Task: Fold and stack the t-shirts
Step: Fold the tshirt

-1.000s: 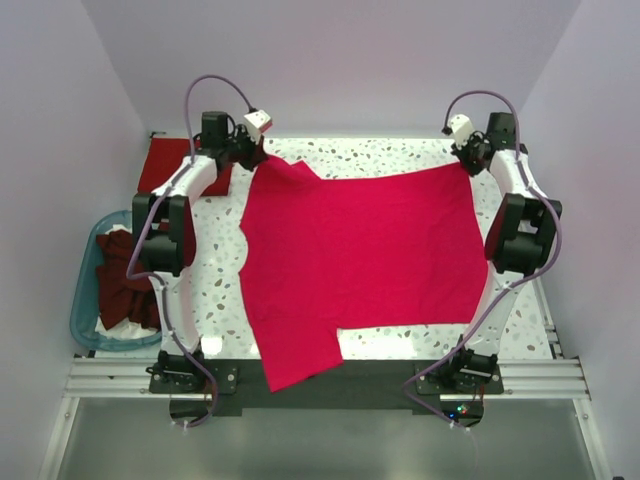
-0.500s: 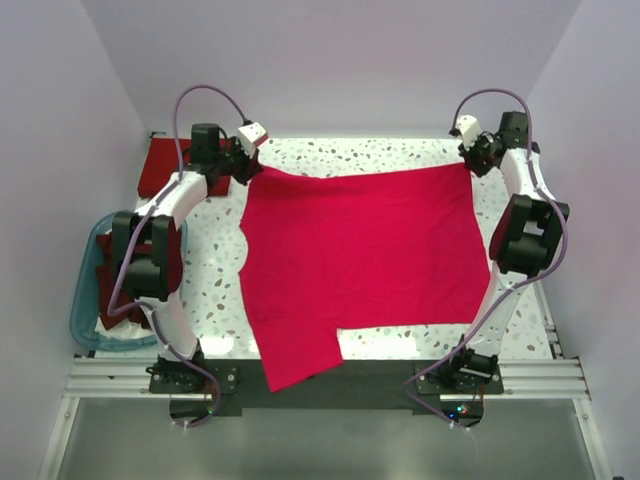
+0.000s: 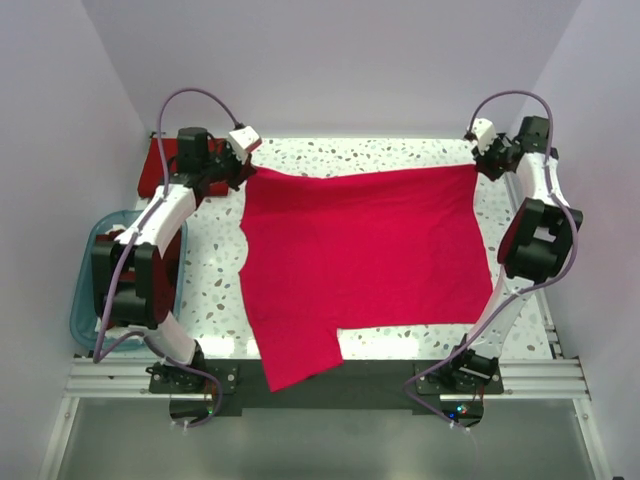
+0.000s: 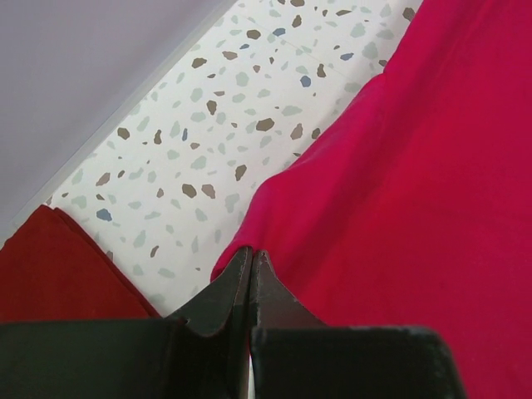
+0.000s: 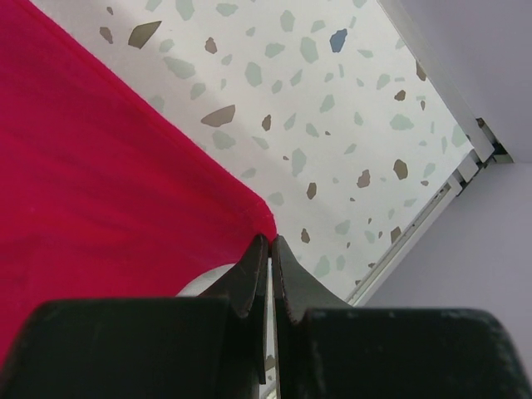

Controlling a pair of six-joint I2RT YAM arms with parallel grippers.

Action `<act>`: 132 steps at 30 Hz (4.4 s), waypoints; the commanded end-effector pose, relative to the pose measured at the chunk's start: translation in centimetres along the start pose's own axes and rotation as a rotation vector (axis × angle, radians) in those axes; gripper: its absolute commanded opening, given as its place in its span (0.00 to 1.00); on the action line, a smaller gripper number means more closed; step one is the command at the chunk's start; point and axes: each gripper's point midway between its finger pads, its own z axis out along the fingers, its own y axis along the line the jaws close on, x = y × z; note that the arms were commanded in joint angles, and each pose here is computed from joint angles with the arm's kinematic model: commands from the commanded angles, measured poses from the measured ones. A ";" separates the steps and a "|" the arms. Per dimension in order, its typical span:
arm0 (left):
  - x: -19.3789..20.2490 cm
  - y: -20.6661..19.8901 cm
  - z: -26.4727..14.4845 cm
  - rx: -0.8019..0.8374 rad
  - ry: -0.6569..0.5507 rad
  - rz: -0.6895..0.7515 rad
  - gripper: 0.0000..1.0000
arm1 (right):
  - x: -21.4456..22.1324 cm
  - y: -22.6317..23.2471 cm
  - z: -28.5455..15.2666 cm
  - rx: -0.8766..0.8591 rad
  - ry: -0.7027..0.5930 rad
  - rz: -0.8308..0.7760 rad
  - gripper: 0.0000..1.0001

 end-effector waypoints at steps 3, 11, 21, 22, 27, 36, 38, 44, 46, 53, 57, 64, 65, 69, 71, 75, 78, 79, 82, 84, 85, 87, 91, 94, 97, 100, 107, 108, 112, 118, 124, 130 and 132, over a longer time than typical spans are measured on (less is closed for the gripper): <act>-0.6 -0.3 -2.0 -0.002 0.005 0.052 0.00 | -2.2 -1.2 -3.3 0.021 -0.089 -0.094 0.00; 1.3 -1.9 -3.0 0.027 0.060 0.054 0.00 | -1.0 0.9 -3.5 -0.051 -0.074 -0.155 0.00; 2.7 -4.6 -5.0 0.091 0.112 0.067 0.00 | 0.1 2.1 -3.8 -0.100 -0.049 -0.232 0.00; 3.1 -5.1 -5.0 0.100 0.122 0.069 0.00 | 0.2 2.2 -3.8 -0.102 -0.047 -0.240 0.00; 5.3 -6.6 -4.8 0.136 0.203 0.077 0.00 | 1.5 3.9 -3.8 -0.147 -0.029 -0.289 0.00; 9.7 -8.6 -3.7 0.183 0.303 0.044 0.00 | 5.3 7.1 -3.2 -0.236 0.058 -0.411 0.00; 10.4 -9.3 -3.4 0.207 0.322 0.033 0.00 | 6.0 7.6 -3.0 -0.250 0.070 -0.424 0.00; 13.0 -11.0 -3.0 0.249 0.395 0.000 0.00 | 7.3 8.7 -3.0 -0.283 0.107 -0.463 0.00; 13.8 -11.3 -2.9 0.253 0.419 -0.012 0.00 | 7.4 9.1 -3.1 -0.292 0.107 -0.480 0.00; 13.7 -10.7 -2.9 0.237 0.425 0.016 0.00 | 7.1 9.7 -3.9 -0.313 0.114 -0.497 0.00; 12.1 -10.0 -3.3 0.215 0.403 0.046 0.00 | 5.8 8.8 -5.0 -0.293 0.108 -0.468 0.00; 10.3 -9.8 -4.1 0.198 0.360 0.070 0.00 | 5.9 9.8 -6.3 -0.325 0.122 -0.474 0.00; 10.1 -9.9 -4.3 0.204 0.354 0.072 0.00 | 6.1 10.0 -6.3 -0.331 0.126 -0.471 0.00; 9.3 -10.4 -4.8 0.215 0.328 0.081 0.00 | 7.0 10.1 -6.5 -0.340 0.143 -0.455 0.00; 9.7 -10.7 -4.9 0.230 0.340 0.085 0.00 | 7.4 10.3 -6.5 -0.349 0.152 -0.453 0.00; 10.7 -11.3 -5.1 0.252 0.357 0.084 0.00 | 8.1 10.9 -6.9 -0.376 0.167 -0.448 0.00; 11.2 -11.6 -5.1 0.258 0.362 0.076 0.00 | 8.8 11.6 -7.1 -0.396 0.179 -0.449 0.00; 11.3 -11.6 -5.0 0.257 0.361 0.075 0.00 | 9.0 11.8 -7.1 -0.403 0.179 -0.458 0.00; 12.2 -12.0 -4.7 0.271 0.377 0.056 0.00 | 9.6 12.8 -6.8 -0.426 0.179 -0.467 0.00; 12.5 -12.2 -4.5 0.283 0.383 0.044 0.00 | 10.2 13.4 -6.8 -0.443 0.191 -0.465 0.00; 12.8 -12.4 -4.5 0.290 0.388 0.039 0.00 | 10.3 13.6 -6.8 -0.450 0.195 -0.468 0.00; 13.2 -12.6 -4.6 0.301 0.398 0.039 0.00 | 10.8 13.8 -6.9 -0.459 0.212 -0.462 0.00; 14.1 -13.0 -4.5 0.316 0.417 0.030 0.00 | 11.0 13.4 -6.7 -0.450 0.224 -0.445 0.00; 14.6 -13.0 -4.4 0.312 0.428 0.025 0.00 | 11.2 12.9 -6.3 -0.432 0.233 -0.433 0.00; 14.2 -12.4 -4.2 0.281 0.423 0.024 0.00 | 10.7 12.0 -6.1 -0.403 0.232 -0.396 0.00; 12.7 -11.8 -4.2 0.253 0.392 0.014 0.00 | 9.3 10.6 -6.3 -0.360 0.212 -0.364 0.00; 8.7 -11.5 -4.8 0.252 0.311 0.030 0.00 | 8.1 9.2 -6.5 -0.328 0.192 -0.369 0.00; 8.8 -11.6 -5.1 0.258 0.318 0.022 0.00 | 8.2 9.3 -6.4 -0.331 0.194 -0.370 0.00; 9.5 -12.7 -5.4 0.284 0.325 0.021 0.00 | 8.8 9.5 -6.1 -0.339 0.205 -0.377 0.00; 12.7 -15.5 -5.0 0.338 0.394 0.010 0.00 | 10.0 10.3 -5.8 -0.357 0.229 -0.396 0.00; 14.1 -15.6 -6.1 0.377 0.450 0.015 0.25 | 10.2 11.3 -6.9 -0.397 0.248 -0.418 0.45; 9.6 -13.4 -4.7 0.359 0.349 -0.062 0.37 | 8.1 11.1 -8.3 -0.373 0.218 -0.337 0.59; 9.5 -12.9 -3.5 0.351 0.349 -0.126 0.38 | 7.1 11.0 -8.7 -0.364 0.197 -0.275 0.59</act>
